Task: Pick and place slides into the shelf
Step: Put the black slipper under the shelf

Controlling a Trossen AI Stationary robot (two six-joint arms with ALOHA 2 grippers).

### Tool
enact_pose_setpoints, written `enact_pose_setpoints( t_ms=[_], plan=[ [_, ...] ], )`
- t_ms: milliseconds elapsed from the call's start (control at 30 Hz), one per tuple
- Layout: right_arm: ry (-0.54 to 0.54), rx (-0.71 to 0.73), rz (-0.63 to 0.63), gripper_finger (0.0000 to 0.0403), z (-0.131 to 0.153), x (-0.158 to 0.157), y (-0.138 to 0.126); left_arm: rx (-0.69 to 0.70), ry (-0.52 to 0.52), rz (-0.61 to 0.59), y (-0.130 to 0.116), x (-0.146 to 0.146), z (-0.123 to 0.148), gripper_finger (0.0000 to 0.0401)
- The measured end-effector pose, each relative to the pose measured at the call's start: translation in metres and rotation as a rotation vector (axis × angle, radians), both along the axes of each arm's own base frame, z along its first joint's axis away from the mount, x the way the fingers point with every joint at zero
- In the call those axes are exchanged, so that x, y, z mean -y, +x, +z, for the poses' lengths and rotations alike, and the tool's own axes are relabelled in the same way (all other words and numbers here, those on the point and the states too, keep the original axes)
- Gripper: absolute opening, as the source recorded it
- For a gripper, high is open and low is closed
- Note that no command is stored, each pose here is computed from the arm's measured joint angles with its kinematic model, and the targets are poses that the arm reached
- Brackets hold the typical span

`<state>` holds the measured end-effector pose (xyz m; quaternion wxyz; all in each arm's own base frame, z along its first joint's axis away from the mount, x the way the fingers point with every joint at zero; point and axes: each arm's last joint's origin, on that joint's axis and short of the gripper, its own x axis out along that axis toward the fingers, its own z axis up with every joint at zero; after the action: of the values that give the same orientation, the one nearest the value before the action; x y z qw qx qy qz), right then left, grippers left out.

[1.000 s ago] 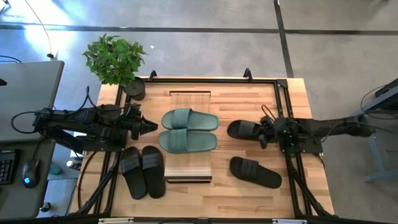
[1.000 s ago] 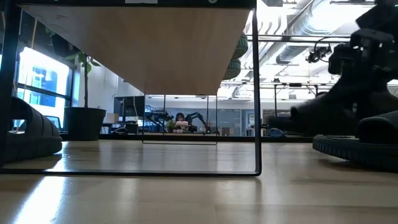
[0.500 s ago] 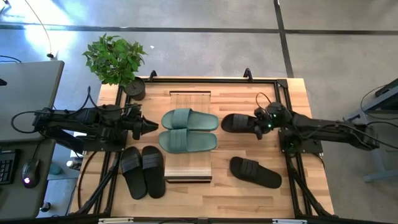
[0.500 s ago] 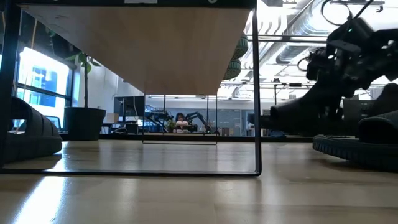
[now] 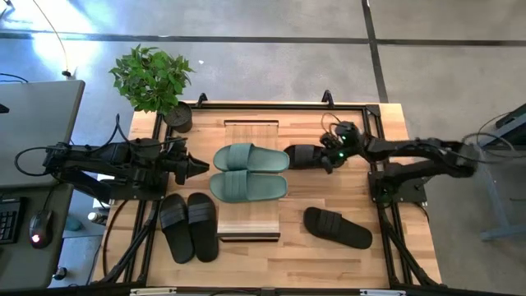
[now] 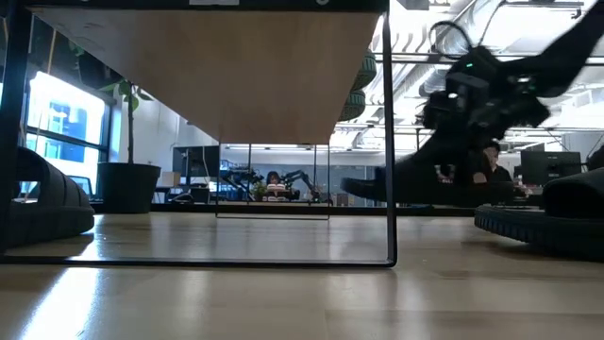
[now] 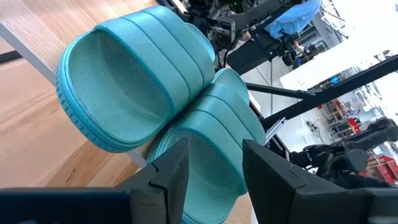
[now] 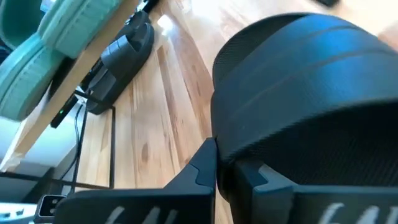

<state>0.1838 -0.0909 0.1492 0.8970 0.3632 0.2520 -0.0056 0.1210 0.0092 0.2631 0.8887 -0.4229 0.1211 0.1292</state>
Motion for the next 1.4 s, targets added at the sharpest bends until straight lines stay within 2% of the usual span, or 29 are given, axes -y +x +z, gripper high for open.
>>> enact_pose_setpoints(
  t_ms=[200,533,767,1167,1400],
  plan=[
    [0.047,-0.038,0.068,0.0,-0.007,0.013,0.024,0.001,-0.005,0.002,0.0,0.0,0.0,0.0134],
    [0.111,-0.01,0.049,0.0,-0.007,0.024,0.054,0.0,-0.005,0.002,0.0,0.0,0.0,0.0134],
    [0.175,-0.036,0.03,0.0,-0.017,0.022,0.063,0.0,-0.003,0.007,0.0,0.0,0.0,0.0134],
    [0.204,0.006,-0.03,0.0,-0.018,0.024,0.071,0.0,0.004,0.027,0.0,-0.001,0.0,0.0134],
    [0.217,0.009,-0.02,0.0,-0.008,0.033,0.083,0.0,0.004,0.026,0.0,-0.001,0.0,0.0134]
  ],
)
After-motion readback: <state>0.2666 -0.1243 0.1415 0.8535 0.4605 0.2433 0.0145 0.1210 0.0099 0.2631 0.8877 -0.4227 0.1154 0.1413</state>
